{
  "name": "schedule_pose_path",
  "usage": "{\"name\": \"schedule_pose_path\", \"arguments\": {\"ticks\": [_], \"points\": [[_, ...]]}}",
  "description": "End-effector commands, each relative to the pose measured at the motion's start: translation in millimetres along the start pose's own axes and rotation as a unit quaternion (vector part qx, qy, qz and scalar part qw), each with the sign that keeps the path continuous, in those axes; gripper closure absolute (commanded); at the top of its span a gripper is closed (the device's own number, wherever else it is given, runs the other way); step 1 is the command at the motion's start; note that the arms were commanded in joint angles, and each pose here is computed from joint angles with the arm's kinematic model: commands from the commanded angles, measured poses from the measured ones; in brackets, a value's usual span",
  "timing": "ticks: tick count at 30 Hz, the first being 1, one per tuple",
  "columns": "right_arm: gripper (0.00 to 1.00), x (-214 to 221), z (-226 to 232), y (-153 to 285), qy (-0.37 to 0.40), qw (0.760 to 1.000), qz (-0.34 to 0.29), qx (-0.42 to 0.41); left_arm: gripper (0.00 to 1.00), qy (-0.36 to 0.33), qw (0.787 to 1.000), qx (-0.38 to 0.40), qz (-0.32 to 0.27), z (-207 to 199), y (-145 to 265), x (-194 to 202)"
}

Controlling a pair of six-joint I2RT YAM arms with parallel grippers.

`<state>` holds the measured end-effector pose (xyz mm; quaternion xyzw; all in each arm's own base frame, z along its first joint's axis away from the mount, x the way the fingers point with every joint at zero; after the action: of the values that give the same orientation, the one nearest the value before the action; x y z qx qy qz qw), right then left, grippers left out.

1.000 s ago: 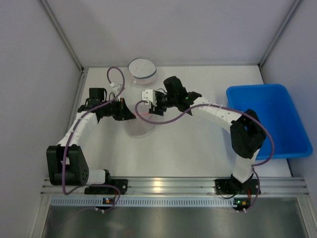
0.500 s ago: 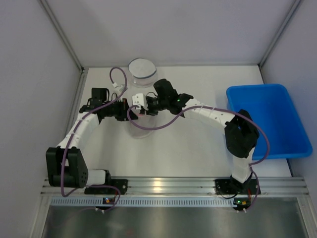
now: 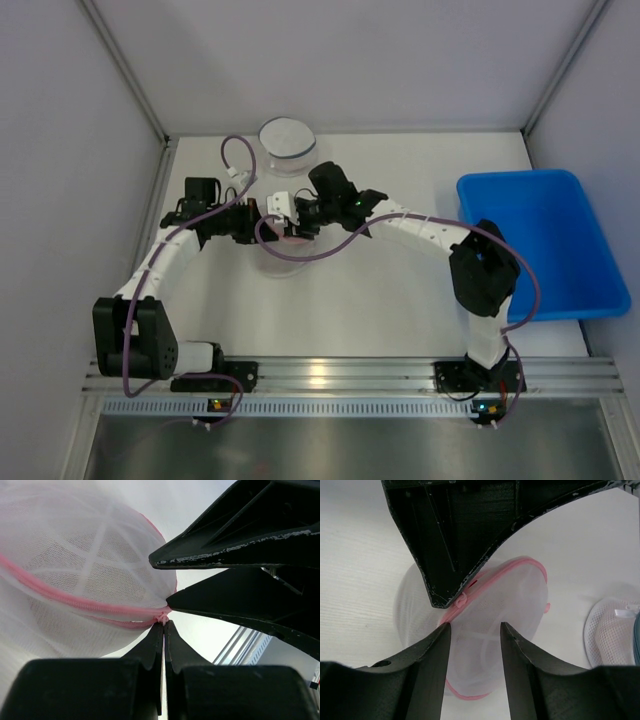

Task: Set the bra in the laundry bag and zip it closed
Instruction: Zip the zipper on the laundry bag.

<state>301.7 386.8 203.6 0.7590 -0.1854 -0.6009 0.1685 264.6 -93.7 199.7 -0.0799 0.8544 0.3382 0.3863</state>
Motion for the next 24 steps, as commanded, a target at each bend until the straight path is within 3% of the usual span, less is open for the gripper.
{"name": "schedule_pose_path", "arguments": {"ticks": [1,9,16,22,24], "points": [[0.55,-18,-4,7,0.007,1.0,-0.025,-0.003,1.0,-0.022,1.0,0.001,-0.02,-3,2,-10],[0.49,-30,6,30,-0.016,0.999,-0.029,-0.007,1.0,-0.018,1.0,0.005,-0.019,-2,1,-12],[0.45,-26,4,18,-0.043,0.999,-0.018,-0.007,1.0,-0.018,1.0,0.007,-0.023,-4,2,-14],[0.48,-21,0,7,-0.042,0.999,-0.007,0.01,1.0,-0.011,1.0,0.015,-0.025,-8,3,-15],[0.56,-12,-2,0,-0.046,0.999,0.007,0.014,1.0,-0.011,1.0,0.013,-0.026,-8,4,-15]]}}
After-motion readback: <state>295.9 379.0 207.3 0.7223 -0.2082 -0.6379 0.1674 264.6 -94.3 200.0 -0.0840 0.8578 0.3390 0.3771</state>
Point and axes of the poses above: each gripper's point midway between its finger pads, its own y axis back along the fingers, its own z axis along the line the jaws close on, x = y × z, the point moved 7 cm from there along y, back along the fingers, and after that the axes turned 11 degrees about -y, right-handed, at the moved point
